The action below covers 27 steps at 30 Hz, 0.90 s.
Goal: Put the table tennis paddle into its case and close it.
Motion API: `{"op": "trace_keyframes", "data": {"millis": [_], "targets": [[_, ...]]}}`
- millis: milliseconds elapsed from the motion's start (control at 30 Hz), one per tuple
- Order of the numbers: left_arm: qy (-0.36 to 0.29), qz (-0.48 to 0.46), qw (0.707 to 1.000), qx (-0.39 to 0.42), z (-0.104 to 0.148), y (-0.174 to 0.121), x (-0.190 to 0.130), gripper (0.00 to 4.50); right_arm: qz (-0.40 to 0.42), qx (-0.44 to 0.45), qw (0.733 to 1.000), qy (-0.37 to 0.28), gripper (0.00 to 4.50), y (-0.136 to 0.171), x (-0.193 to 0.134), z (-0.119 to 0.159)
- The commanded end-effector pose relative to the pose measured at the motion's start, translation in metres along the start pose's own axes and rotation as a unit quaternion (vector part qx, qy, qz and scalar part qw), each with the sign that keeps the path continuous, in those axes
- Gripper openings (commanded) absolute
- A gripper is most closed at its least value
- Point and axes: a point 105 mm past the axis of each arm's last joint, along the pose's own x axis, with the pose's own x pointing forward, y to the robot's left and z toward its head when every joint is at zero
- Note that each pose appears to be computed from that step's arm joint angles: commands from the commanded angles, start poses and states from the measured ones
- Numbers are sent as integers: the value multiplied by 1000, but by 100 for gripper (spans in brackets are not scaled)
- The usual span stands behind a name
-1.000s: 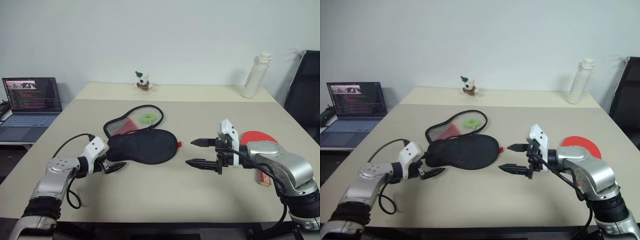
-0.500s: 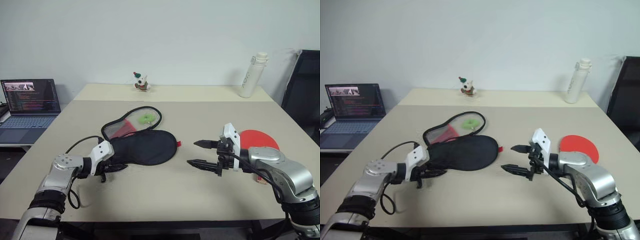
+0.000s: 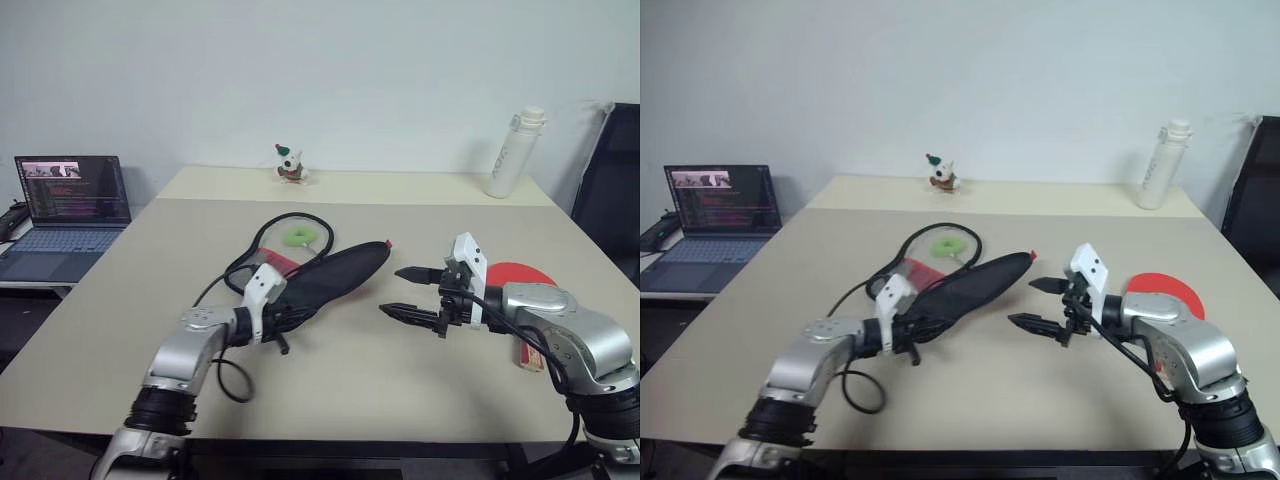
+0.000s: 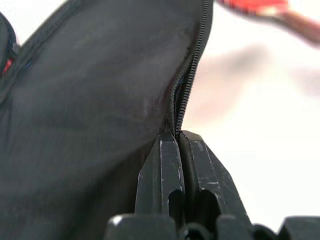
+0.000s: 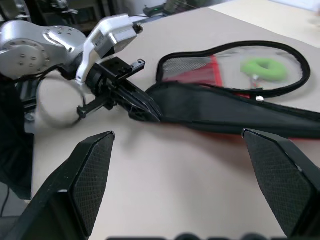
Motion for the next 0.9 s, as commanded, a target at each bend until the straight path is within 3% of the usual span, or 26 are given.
{"op": "trace_keyframes", "data": {"millis": [33,167,267,467,600,900], "targets": [[-3,2,1000,15,14,-6,19,1,-3,-22,1000,-11,450,-3,-6,14],[17,7,1000,23,8,-6,29,1,-8,-26,1000,-9,450,-5,-8,15],[15,1,1000,25,8,-9,29,72,-14,-28,1000,-4,450,-6,-8,12],[-18,-16,999,30,16,-12,-4,276,-21,17,1000,2,450,-7,-6,2],[-42,-27,999,4,17,-10,-48,276,-41,87,994,49,450,-7,4,-22],[-42,35,998,22,17,5,-98,276,-99,208,969,90,450,-10,41,-55]]}}
